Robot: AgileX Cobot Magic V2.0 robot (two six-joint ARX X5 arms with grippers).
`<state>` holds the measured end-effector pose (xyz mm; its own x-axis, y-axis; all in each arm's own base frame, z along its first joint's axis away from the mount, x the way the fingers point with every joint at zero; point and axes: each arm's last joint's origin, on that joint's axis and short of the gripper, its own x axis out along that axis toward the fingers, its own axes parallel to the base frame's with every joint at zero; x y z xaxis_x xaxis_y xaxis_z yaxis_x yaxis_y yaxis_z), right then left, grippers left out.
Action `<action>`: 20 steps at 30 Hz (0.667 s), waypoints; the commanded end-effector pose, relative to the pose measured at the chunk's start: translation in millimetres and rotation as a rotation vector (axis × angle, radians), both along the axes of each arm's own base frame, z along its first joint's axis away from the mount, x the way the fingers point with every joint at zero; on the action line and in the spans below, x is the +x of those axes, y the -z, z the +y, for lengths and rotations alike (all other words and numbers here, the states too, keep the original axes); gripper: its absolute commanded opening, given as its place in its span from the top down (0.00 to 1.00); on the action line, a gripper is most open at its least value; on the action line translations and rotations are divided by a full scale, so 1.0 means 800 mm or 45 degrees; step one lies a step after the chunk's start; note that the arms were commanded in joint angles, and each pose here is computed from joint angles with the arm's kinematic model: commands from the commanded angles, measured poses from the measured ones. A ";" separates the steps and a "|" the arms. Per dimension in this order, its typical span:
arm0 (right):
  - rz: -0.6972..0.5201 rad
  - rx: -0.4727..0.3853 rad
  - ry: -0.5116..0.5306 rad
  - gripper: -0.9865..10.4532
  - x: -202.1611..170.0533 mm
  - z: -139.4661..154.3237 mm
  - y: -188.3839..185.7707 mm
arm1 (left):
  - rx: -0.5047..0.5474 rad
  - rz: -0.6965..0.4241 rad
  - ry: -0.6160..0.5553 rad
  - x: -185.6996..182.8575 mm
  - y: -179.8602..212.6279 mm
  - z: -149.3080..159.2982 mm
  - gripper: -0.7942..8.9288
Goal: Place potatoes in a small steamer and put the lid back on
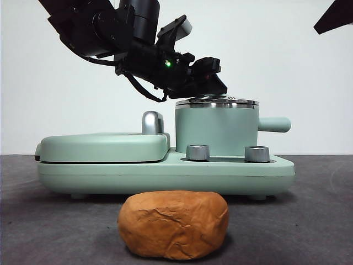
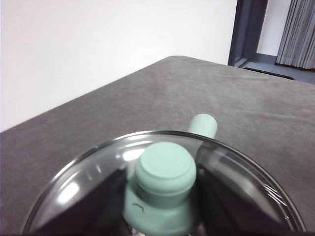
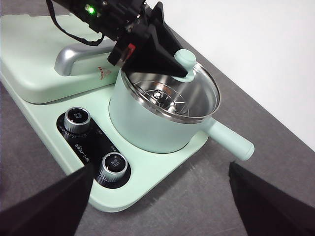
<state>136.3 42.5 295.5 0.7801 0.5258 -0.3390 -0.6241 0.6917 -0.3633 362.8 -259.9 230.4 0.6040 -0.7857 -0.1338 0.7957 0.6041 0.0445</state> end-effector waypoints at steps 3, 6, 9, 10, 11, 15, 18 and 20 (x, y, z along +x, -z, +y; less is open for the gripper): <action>-0.011 0.018 0.004 0.53 0.001 0.001 -0.005 | 0.011 0.023 0.016 0.003 0.011 -0.009 0.81; -0.010 0.018 0.004 0.53 0.001 0.001 -0.005 | 0.011 0.023 0.016 0.003 0.011 -0.009 0.88; -0.009 0.020 0.005 0.53 0.001 0.001 -0.005 | 0.011 0.023 0.016 0.003 0.011 -0.009 0.91; -0.008 0.021 0.005 0.53 0.001 0.001 -0.005 | 0.011 0.023 0.016 0.003 0.011 -0.009 0.91; -0.008 0.021 0.005 0.53 0.001 0.001 -0.005 | 0.010 0.021 0.016 0.003 0.010 -0.009 0.91; -0.009 0.022 0.005 0.53 0.001 0.001 -0.006 | 0.007 0.018 0.016 0.003 0.010 -0.009 0.91; -0.009 0.022 0.005 0.53 0.001 0.001 -0.006 | 0.002 0.010 0.016 0.002 0.007 -0.008 0.91; -0.009 0.021 0.006 0.53 0.001 0.001 -0.006 | -0.002 0.002 0.016 0.001 0.003 -0.008 0.91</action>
<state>136.3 42.5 295.5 0.7801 0.5258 -0.3390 -0.6240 0.6934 -0.3603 362.5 -260.4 231.0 0.6021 -0.7879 -0.1290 0.7979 0.5995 0.0625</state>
